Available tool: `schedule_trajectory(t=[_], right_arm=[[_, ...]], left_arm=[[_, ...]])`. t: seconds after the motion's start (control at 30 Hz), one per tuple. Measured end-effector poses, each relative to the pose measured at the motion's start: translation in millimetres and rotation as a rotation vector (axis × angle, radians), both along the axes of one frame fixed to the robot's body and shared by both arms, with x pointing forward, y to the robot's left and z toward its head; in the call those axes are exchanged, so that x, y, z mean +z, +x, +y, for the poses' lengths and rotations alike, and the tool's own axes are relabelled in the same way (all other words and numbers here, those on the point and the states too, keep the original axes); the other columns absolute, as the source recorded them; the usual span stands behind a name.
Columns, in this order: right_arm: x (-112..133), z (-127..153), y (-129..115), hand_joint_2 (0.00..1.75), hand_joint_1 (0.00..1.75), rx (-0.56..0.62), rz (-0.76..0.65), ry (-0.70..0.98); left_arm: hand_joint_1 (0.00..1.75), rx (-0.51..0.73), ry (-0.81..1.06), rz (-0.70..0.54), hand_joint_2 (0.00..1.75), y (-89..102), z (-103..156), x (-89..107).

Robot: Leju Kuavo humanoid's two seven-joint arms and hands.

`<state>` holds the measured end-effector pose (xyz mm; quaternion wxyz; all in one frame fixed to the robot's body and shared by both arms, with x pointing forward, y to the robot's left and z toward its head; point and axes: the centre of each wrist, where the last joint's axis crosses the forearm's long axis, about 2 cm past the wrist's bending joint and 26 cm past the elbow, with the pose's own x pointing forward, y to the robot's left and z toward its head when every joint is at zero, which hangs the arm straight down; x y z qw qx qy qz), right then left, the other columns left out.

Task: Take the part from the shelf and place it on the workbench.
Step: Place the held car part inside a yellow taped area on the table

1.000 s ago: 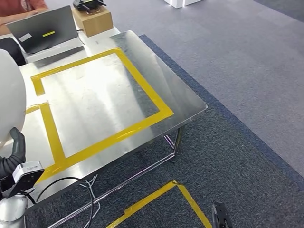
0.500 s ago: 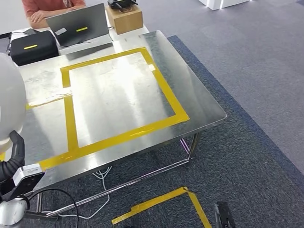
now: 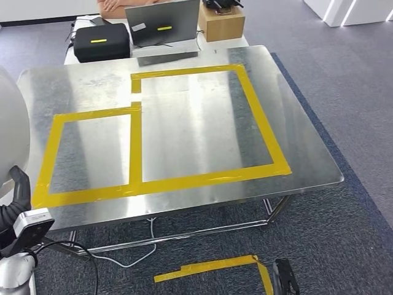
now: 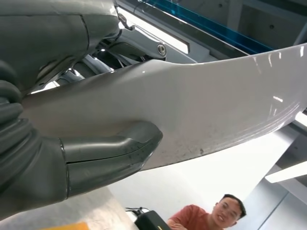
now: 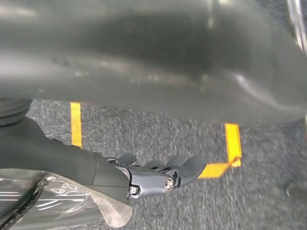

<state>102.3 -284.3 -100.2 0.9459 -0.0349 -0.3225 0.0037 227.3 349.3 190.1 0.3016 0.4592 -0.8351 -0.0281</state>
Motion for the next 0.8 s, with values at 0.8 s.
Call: schedule_trajectory(t=[0.8], right_arm=[[-0.2, -3.5, -0.3, 0.00, 0.00, 0.008, -0.001, 0.023]], left_arm=[[1.75, -0.001, -0.002, 0.008, 1.75, -0.5, 2.0, 0.0]])
